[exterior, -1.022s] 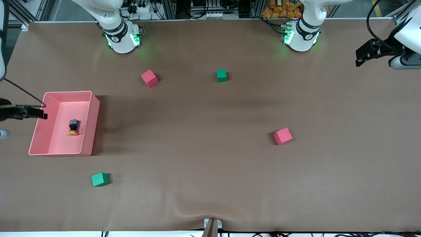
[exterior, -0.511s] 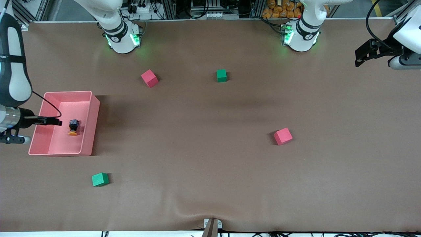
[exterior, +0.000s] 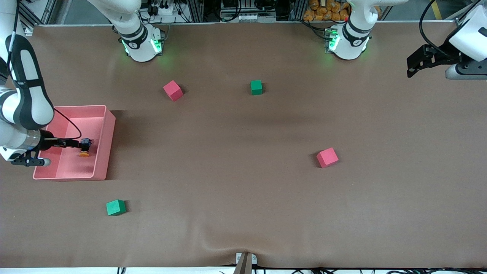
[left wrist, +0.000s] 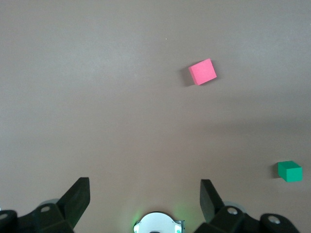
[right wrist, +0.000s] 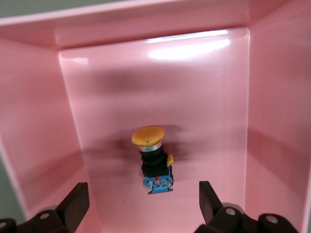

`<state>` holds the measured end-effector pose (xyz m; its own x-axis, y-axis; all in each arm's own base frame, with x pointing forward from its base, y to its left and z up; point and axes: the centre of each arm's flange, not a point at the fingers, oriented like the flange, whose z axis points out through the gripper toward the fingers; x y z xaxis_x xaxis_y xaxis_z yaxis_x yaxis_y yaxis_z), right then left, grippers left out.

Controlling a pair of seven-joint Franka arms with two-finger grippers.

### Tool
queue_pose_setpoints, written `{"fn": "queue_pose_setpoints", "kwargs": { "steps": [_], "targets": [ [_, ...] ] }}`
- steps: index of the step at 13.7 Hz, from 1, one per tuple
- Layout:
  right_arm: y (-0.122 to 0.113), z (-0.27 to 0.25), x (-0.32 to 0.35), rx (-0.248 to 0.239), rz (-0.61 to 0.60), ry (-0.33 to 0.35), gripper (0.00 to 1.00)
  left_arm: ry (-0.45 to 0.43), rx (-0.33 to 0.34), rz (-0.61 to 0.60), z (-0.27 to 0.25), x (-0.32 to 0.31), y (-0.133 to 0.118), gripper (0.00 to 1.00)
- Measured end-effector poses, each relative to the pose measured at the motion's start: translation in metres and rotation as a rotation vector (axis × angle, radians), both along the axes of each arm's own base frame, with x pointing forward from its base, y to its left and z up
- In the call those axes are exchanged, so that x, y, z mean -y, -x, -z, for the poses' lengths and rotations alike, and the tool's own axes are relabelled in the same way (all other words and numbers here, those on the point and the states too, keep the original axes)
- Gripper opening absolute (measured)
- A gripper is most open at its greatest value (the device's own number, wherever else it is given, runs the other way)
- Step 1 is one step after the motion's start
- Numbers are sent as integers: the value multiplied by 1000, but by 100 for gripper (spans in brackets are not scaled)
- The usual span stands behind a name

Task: Place and upright button with both arms
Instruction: 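Close the right gripper on the yellow button's blue base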

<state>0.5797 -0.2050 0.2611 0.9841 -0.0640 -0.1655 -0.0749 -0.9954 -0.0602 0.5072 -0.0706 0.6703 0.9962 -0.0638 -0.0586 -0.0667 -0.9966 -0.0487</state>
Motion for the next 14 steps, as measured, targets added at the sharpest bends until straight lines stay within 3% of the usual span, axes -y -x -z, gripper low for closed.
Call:
{"fn": "queue_pose_setpoints", "kwargs": {
  "steps": [9,11,14],
  "targets": [
    [5,59,-1,12,-71,-17,100,0,0,5,0,2,0,100],
    [8,64,-2,11,-73,-18,96,0,0,5,0,3,0,100],
    [10,67,-2,7,-73,-20,62,0,-4,5,2,3,-1,100]
  ]
}}
